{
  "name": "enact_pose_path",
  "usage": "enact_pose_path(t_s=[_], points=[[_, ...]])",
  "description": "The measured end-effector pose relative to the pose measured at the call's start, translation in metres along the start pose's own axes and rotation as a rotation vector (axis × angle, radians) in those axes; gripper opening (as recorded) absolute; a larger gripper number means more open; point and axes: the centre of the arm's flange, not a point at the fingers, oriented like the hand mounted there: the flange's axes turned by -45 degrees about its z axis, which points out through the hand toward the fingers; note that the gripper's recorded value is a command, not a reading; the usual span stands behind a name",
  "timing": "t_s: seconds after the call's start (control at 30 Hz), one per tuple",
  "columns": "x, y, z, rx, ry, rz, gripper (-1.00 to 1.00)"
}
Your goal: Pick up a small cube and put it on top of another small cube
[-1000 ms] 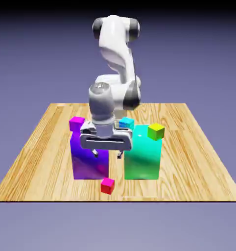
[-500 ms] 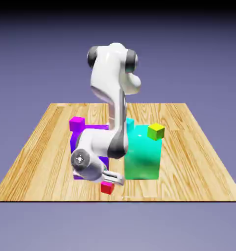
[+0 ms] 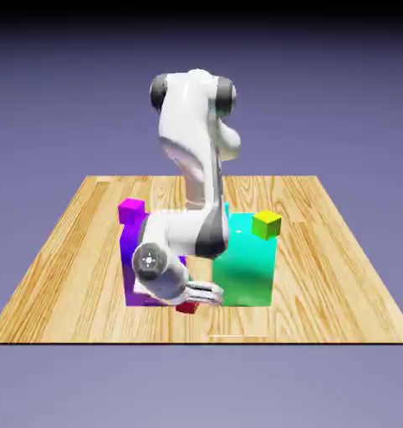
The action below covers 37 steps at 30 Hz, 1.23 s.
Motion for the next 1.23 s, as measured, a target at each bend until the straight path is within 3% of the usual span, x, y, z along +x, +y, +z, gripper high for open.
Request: enact_pose_path(t_s=[0.4, 0.73, 1.13, 1.17, 1.23], points=[[-0.155, -0.193, -0.046, -0.535, 0.071, -0.826, -1.00], [-0.278, -0.287, -0.003, -1.190, -0.157, -1.299, -1.00], [-0.241, -0.250, 0.038, -1.185, -0.197, -1.328, -1.00], [-0.239, -0.247, 0.040, -1.185, -0.199, -1.327, 1.00], [-0.239, -0.247, 0.040, -1.186, -0.198, -1.327, 1.00]])
